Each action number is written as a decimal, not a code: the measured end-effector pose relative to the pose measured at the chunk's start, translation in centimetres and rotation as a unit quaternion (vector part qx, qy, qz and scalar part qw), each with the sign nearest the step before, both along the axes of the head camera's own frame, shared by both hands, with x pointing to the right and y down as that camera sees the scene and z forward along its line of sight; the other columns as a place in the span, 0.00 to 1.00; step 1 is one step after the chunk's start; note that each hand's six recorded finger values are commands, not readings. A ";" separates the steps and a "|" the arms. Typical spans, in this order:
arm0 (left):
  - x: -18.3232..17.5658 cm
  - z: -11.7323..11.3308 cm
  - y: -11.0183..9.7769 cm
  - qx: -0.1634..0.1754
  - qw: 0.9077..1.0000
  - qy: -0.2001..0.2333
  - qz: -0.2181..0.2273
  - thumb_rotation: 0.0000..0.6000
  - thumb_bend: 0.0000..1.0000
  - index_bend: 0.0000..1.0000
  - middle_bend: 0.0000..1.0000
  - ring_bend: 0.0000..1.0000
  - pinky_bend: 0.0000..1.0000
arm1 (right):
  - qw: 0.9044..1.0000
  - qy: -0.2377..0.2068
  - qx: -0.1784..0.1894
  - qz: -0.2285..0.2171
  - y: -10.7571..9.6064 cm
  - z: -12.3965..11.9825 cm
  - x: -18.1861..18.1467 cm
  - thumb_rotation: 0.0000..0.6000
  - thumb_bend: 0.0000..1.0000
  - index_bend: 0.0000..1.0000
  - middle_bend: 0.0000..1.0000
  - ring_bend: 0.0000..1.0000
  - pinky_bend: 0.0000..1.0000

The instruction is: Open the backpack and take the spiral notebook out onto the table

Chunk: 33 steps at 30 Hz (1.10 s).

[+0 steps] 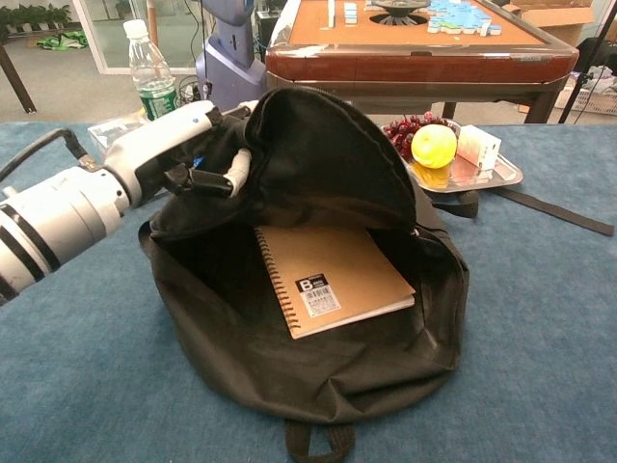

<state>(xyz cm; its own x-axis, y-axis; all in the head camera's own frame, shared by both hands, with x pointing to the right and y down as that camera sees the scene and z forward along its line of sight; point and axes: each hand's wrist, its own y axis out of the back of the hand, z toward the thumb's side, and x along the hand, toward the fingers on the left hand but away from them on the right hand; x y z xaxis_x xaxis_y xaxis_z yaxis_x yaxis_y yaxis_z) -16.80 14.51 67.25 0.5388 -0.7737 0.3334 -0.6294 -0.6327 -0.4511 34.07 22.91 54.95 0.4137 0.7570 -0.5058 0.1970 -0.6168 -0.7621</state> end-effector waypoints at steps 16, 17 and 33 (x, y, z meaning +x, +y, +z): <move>1.0 -1.4 -0.9 -0.005 1.000 0.001 -0.021 1.00 0.69 0.58 0.04 0.00 0.05 | 0.984 -0.093 -0.092 -0.124 1.7 5.3 -10.0 1.00 0.37 0.32 0.30 0.19 0.34; 1.0 -1.4 -0.9 -0.005 1.000 0.001 -0.022 1.00 0.69 0.58 0.04 0.00 0.05 | 0.983 -0.097 -0.093 -0.127 1.6 5.6 -10.4 1.00 0.37 0.32 0.30 0.19 0.34; 1.4 -1.3 -1.2 -0.019 0.999 -0.001 -0.044 1.00 0.69 0.57 0.04 0.00 0.05 | 0.982 -0.101 -0.057 -0.147 -0.8 11.7 -16.3 1.00 0.27 0.32 0.32 0.19 0.34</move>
<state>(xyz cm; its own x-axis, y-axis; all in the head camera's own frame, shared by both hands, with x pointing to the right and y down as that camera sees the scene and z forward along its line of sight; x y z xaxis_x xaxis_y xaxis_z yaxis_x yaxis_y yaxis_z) -15.35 13.28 65.91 0.4682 -0.8046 0.3651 -0.6822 -0.5918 -0.4294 17.74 22.08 66.70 0.7060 0.5334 -0.4658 0.1376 -0.7485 -0.6487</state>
